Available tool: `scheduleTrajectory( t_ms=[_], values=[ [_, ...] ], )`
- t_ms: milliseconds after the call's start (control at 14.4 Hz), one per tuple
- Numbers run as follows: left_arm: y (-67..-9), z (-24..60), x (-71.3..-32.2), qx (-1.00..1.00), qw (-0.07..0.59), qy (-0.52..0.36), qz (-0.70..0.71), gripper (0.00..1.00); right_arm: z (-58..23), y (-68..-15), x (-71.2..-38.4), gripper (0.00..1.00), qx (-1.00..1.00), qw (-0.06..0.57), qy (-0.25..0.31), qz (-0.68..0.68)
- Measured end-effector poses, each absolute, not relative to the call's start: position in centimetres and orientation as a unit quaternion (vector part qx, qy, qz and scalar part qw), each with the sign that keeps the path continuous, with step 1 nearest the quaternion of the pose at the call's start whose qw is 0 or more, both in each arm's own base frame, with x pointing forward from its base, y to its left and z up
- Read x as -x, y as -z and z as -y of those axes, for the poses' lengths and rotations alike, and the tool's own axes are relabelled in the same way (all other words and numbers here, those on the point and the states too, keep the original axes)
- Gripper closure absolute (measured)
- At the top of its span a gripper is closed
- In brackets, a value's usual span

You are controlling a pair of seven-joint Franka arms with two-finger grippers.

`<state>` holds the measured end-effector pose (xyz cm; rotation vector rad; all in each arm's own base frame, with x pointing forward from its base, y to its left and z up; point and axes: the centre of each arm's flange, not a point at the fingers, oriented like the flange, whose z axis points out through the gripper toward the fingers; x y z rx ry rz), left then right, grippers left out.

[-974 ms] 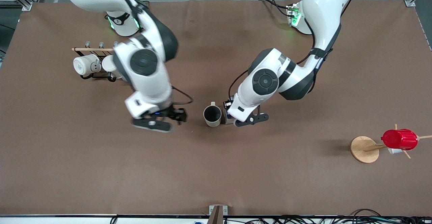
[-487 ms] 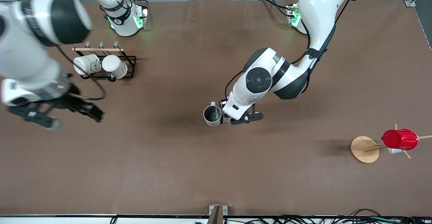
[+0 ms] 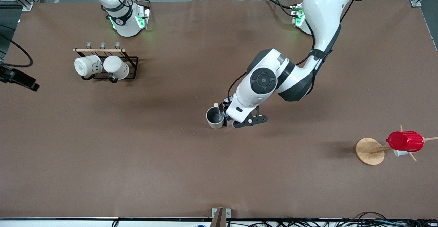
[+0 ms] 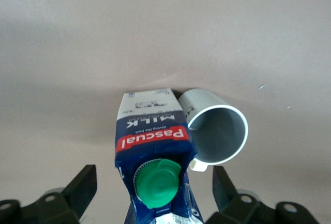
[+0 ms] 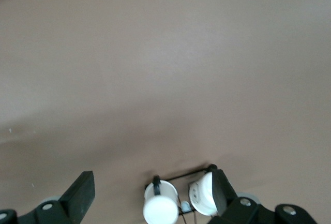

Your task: Place cup and milk on table

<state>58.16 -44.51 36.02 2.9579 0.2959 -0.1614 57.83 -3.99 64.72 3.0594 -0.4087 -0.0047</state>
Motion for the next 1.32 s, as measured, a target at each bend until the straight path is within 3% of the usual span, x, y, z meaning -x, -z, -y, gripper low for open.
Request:
scheduleTrajectory(
  t_ms=[278,557,765,1043,1322],
  values=[
    [-43.3,39.5,-60.1,-0.994,0.025,-0.011,-0.101,0.0,4.3,-63.9,-57.4,0.0,-0.993,0.016,0.016,0.112],
    [-53.9,27.6,-62.1,-0.988,-0.001,-0.046,-0.146,0.0,4.7,-62.6,-56.8,0.0,-0.994,0.012,0.021,0.103],
    [-59.3,19.9,-61.6,-0.994,-0.023,-0.051,-0.098,0.0,4.4,-62.8,-56.1,0.0,-0.996,0.01,0.017,0.091],
    [-63.2,11.1,-59.9,-0.999,-0.029,-0.018,-0.019,0.0,4.5,-62.9,-55.8,0.0,-0.996,0.008,0.017,0.082],
    [-63.9,8.8,-56.7,-1.0,-0.015,-0.001,0.002,0.0,4.6,-62.8,-55.8,0.0,-0.996,0.006,0.018,0.081]
  ],
)
